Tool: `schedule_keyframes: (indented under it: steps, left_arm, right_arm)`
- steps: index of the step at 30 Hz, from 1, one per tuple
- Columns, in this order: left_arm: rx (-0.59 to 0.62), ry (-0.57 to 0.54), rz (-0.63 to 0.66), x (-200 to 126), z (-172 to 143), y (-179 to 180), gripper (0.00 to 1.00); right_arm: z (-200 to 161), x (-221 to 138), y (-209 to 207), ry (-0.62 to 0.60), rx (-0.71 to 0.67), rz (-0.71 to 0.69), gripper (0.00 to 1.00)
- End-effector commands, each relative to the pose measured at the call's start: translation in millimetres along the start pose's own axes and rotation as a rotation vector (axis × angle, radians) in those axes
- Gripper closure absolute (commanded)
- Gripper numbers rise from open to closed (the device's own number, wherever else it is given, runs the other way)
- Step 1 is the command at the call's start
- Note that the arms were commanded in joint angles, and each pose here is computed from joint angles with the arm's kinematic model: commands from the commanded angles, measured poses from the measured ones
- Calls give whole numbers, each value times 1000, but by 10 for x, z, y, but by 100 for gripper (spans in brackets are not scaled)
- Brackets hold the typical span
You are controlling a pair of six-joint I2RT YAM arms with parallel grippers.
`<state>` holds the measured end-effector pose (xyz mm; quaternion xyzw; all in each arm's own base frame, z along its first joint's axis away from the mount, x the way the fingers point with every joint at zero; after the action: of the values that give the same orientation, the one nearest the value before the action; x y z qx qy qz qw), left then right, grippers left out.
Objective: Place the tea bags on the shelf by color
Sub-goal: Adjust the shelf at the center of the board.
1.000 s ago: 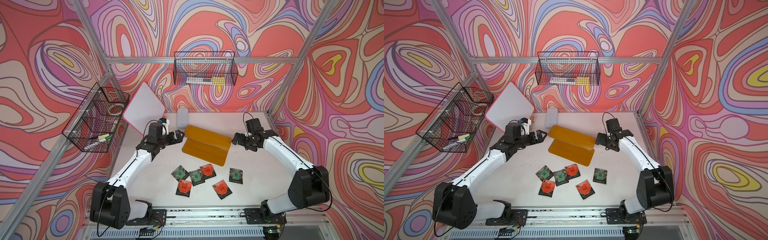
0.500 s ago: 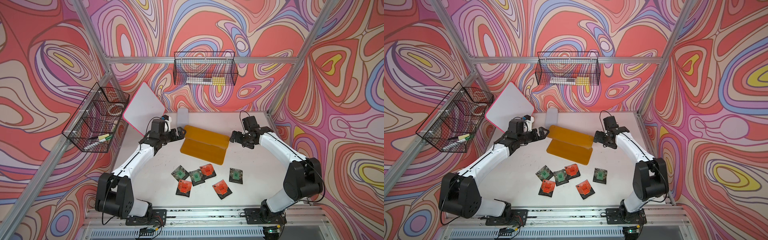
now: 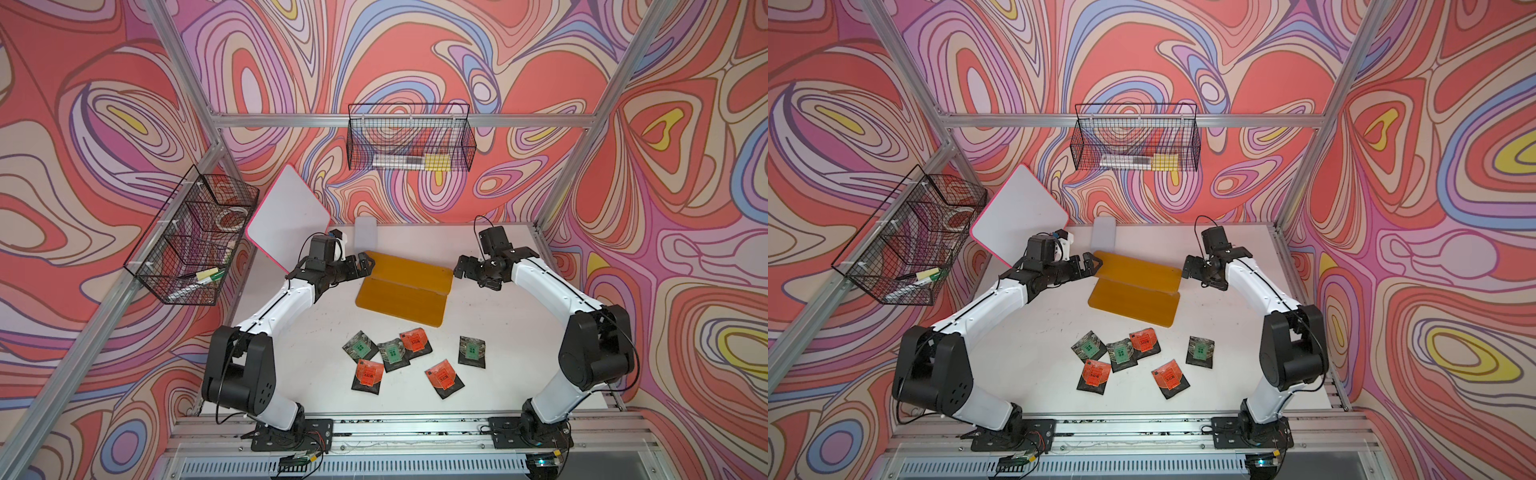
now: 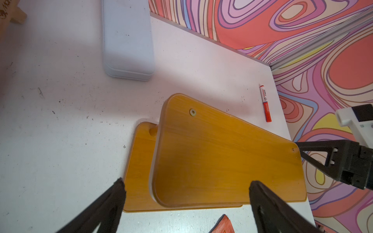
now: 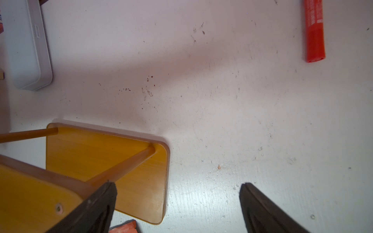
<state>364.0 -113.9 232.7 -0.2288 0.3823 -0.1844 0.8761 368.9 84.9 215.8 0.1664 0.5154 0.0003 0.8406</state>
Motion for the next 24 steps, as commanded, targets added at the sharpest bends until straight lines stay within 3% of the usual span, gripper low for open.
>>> schedule_keyframes:
  steps: [1,12,24]
  left_arm:
    - [28,0,-10,28,54,-58,1]
    - [50,25,-31,120,60,-88,1]
    - [82,46,-58,93,23,-164,1]
  right_arm:
    - [77,8,102,-15,-6,38,3]
    - [123,84,153,-3,-11,42,3]
    - [67,-81,-2,-45,14,-107,2]
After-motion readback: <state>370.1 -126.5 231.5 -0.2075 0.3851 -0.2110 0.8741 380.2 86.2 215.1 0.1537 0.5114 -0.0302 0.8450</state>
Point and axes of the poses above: each gripper's point midway between its finger pads, its own x axis out along the fingers, its own y axis along the line the jaws close on, z = x × y, the point moved 9 cm from there along -x, back along the fingers
